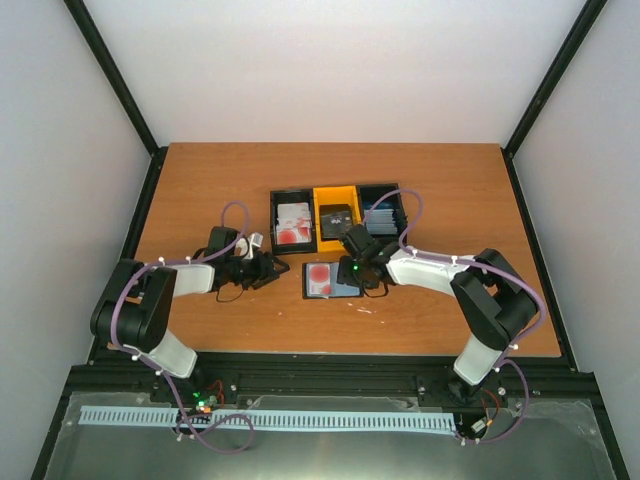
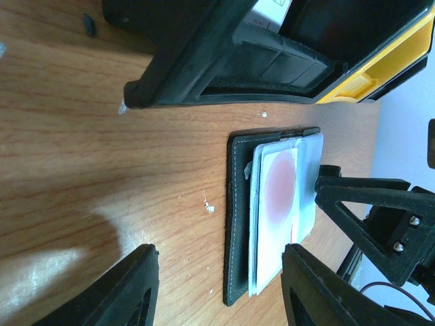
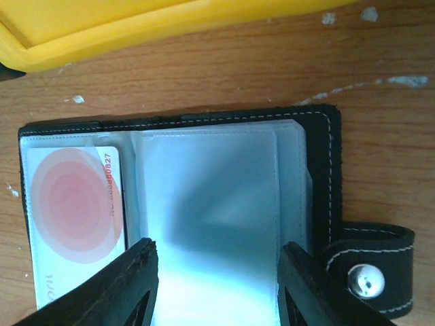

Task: Put the credit cards into the card holder
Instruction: Turn over the card slot in the card holder.

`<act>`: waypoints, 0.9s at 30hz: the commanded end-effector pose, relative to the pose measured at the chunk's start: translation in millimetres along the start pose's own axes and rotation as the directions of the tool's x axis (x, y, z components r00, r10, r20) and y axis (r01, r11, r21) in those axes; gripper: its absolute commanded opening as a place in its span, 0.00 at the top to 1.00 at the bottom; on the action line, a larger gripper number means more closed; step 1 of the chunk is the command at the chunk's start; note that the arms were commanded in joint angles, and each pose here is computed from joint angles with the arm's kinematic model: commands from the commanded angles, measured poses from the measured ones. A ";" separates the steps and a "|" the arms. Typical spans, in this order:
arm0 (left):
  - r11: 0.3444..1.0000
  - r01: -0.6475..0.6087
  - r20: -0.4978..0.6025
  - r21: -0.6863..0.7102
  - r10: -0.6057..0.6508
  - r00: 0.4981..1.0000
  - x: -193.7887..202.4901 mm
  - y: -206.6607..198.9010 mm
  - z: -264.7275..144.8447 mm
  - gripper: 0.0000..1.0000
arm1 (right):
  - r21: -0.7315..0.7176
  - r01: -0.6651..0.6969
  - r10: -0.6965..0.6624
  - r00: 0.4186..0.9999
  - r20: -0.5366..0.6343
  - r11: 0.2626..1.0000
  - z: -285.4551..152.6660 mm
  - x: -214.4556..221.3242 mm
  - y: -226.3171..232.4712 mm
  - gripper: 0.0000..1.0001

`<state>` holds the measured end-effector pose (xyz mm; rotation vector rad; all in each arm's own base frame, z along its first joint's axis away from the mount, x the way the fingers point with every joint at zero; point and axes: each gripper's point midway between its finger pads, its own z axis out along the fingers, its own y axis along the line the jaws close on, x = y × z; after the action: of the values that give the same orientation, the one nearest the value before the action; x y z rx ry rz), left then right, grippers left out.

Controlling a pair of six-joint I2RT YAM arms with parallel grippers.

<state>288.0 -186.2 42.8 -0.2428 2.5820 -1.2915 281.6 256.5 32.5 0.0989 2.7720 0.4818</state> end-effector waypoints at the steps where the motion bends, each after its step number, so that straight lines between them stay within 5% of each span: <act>1: 0.998 -0.050 0.016 0.031 0.049 0.999 -9.5 -15.0 -0.4 0.49 | 0.013 0.008 -0.007 0.999 -0.041 1.000 12.6 9.7 -4.0 0.51; 6: 0.998 -0.047 0.003 0.029 0.047 0.999 -8.7 -15.7 2.9 0.49 | -0.077 -0.003 -0.002 0.998 -0.070 0.997 16.9 14.2 11.6 0.51; 14: 0.998 -0.060 -0.042 -0.027 0.058 0.997 -5.6 -14.2 20.9 0.63 | -0.245 -0.032 0.009 0.996 -0.092 0.969 15.7 16.3 41.3 0.51; 27: 0.996 -0.043 -0.037 -0.081 0.040 0.999 -5.5 -4.1 23.7 0.64 | -0.424 0.034 -0.057 0.998 -0.041 0.905 -1.5 4.1 79.8 0.46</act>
<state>292.9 -205.8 28.4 -0.2031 2.6739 -1.2298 277.7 318.8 42.7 -0.0114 2.7105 0.9722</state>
